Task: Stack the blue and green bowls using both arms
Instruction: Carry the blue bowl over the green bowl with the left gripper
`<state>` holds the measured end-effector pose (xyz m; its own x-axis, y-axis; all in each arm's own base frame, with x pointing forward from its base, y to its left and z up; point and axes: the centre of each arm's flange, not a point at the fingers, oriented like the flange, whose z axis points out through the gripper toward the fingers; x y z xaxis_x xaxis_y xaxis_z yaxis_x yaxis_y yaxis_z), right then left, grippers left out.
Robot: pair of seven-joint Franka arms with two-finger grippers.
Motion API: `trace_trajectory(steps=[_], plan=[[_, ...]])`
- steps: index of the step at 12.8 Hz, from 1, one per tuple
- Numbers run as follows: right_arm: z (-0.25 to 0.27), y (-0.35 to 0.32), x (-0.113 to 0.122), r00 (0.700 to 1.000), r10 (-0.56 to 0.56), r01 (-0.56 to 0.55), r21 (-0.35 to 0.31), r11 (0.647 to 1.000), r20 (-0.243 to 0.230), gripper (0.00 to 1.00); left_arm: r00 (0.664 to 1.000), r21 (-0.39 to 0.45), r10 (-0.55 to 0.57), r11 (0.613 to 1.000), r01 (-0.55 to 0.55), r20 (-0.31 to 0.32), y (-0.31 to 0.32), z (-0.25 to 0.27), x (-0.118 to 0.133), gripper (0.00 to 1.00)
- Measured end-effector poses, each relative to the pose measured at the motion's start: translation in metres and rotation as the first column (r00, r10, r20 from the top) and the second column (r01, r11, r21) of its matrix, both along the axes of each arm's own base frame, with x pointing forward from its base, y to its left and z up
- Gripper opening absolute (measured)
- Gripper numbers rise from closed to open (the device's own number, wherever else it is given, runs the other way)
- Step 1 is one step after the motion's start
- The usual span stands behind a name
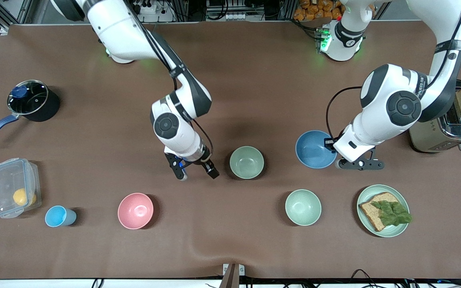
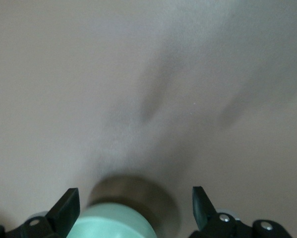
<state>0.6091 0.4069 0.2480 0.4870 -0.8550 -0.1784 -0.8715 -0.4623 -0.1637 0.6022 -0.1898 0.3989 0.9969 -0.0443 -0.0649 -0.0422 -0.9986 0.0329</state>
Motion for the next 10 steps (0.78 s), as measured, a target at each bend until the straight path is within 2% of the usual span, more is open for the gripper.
trace_trajectory(steps=[3, 6, 10], plan=[[-0.021, 0.003, 0.007, 0.995, -0.094, 0.095, 0.003, 0.996, -0.019, 1.00, 1.000, -0.001, 0.014, 1.000, -0.014, -0.006, -0.012, -0.005, -0.002, 0.05], [-0.034, 0.003, 0.011, 0.978, -0.207, 0.207, 0.030, 0.978, -0.002, 1.00, 0.998, -0.017, 0.055, 0.998, -0.055, -0.001, -0.048, -0.015, -0.006, 0.05], [-0.055, 0.008, 0.011, 0.971, -0.241, 0.240, 0.043, 0.970, 0.005, 1.00, 0.992, -0.039, 0.124, 0.991, -0.125, -0.029, -0.108, -0.040, -0.012, 0.05]])
